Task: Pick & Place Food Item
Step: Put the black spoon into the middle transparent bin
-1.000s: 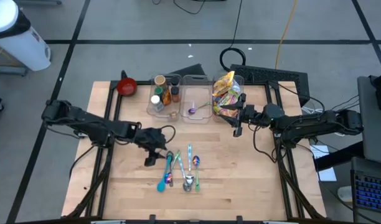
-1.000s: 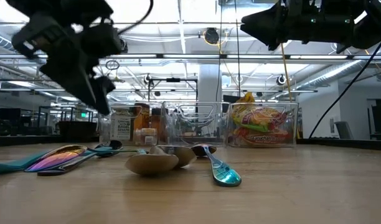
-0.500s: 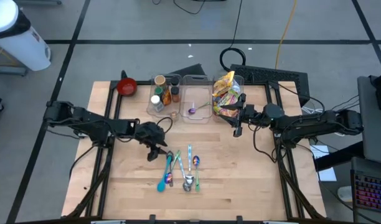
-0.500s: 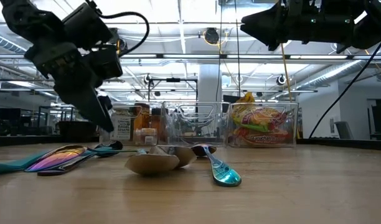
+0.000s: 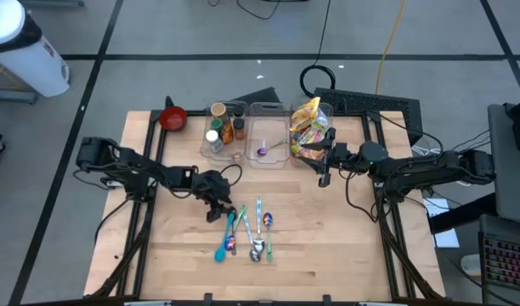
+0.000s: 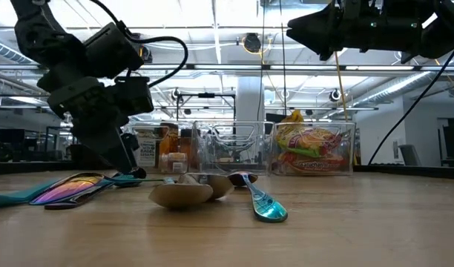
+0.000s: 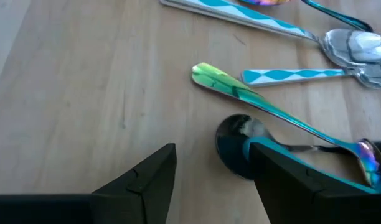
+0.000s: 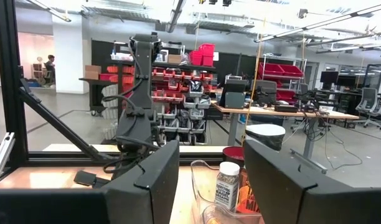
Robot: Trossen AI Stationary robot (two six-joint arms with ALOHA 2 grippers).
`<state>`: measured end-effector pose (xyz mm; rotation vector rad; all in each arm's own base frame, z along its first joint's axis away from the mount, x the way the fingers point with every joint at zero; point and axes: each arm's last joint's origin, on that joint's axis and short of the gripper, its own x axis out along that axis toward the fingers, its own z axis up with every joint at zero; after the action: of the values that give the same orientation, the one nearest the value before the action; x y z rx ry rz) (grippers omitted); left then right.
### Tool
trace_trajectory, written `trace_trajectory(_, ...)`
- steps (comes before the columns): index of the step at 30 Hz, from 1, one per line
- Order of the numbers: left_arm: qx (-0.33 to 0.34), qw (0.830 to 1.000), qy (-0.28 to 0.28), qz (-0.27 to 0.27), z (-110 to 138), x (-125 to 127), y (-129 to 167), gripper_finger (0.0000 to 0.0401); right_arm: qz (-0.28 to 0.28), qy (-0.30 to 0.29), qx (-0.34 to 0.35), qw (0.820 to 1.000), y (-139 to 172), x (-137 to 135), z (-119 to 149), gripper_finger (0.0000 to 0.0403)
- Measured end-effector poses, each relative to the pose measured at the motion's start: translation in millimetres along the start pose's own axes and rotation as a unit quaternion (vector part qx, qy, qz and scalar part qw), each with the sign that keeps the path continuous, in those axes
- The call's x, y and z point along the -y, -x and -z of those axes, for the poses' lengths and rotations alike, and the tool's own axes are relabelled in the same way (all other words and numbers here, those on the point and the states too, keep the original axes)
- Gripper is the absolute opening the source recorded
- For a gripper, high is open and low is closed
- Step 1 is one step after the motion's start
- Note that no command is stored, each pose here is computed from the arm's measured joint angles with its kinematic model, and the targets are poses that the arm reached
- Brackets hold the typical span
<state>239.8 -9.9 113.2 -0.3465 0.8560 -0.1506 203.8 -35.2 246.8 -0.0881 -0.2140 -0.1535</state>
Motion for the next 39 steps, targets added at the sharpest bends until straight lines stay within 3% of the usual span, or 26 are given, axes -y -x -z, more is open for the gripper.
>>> trace_trajectory(12, -0.003, 1.000, 0.006, 0.014, 0.6, -2.1, -5.4, 0.0210, 0.000, 0.000, 0.000, 1.000, 0.0, 0.0, 0.0, 0.0171)
trace_trajectory(29, -0.006, 1.000, 0.000, 0.010, 0.9, -6.5, -4.6, 0.0030, 0.000, 0.000, 0.000, 1.000, 0.0, 0.0, 0.0, 0.0171)
trace_trajectory(33, 0.011, 1.000, 0.007, 0.020, -3.4, -11.0, -3.0, 0.0009, 0.000, 0.000, 0.000, 1.000, 0.0, 0.0, 0.0, 0.0171)
trace_trajectory(39, 0.029, 0.999, 0.010, 0.026, -8.4, -15.0, -1.4, 0.0014, 0.000, -0.001, 0.000, 1.000, 0.0, 0.0, 0.0, 0.0171)
